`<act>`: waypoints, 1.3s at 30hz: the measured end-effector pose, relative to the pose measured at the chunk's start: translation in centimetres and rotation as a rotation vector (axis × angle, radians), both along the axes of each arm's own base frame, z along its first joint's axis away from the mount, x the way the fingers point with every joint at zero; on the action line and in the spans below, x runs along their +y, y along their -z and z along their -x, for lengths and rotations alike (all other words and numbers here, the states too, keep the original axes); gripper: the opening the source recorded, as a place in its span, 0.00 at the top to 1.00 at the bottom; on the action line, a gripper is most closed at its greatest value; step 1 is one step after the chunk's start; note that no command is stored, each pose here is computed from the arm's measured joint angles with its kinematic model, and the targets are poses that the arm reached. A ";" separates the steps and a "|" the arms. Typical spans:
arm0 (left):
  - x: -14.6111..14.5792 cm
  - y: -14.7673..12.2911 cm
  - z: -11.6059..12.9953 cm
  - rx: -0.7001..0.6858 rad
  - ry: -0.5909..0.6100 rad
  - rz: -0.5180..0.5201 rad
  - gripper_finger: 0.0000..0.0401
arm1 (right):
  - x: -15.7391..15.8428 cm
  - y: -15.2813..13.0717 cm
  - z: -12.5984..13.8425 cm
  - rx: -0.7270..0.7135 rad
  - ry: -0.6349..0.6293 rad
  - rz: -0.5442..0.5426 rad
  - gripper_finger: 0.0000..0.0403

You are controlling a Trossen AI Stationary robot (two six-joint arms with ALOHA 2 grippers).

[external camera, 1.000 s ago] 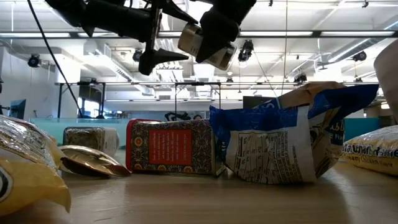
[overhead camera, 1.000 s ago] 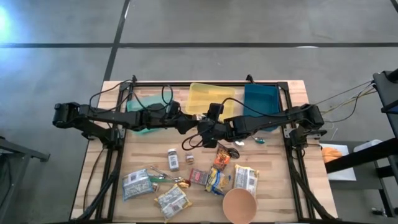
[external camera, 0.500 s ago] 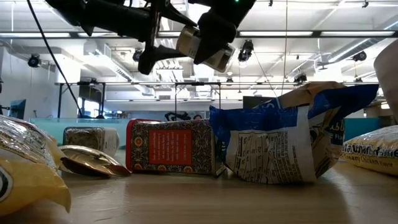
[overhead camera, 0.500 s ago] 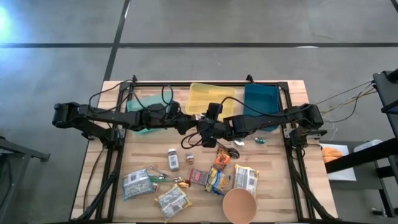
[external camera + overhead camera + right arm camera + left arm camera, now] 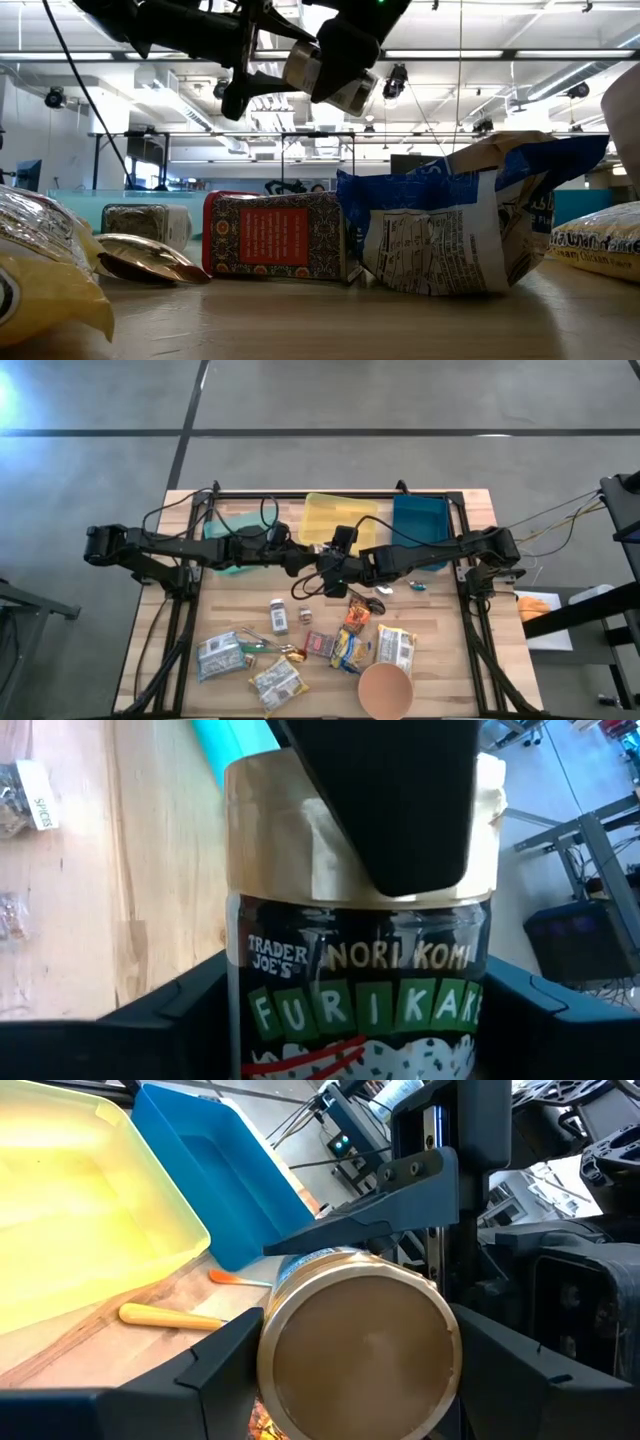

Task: Pick & Place Food Item
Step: Put the gold seasoning bottle into the yellow bin

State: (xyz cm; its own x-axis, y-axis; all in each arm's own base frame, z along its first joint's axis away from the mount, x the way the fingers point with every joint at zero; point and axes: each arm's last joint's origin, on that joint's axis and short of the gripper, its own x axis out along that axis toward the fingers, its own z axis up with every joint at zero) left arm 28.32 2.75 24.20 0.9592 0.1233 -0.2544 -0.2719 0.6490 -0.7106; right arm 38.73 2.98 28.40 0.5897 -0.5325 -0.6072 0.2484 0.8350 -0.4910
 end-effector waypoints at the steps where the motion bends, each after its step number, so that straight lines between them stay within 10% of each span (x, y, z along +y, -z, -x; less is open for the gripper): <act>1: 0.0 0.1 0.0 0.005 0.000 0.001 0.33 | 0.0 -0.1 -0.1 -0.016 0.004 -0.007 0.20; 6: 0.0 0.5 0.1 0.032 -0.002 -0.009 0.33 | 0.1 -0.3 -0.1 -0.036 0.022 -0.015 0.03; 23: 2.5 0.0 0.3 0.070 -0.013 -0.039 0.33 | -0.2 -0.8 3.2 0.032 0.224 -0.133 0.13; 39: 6.8 -7.2 1.2 0.461 -0.100 -0.334 0.33 | 2.3 -1.9 7.3 0.067 0.364 -0.194 0.13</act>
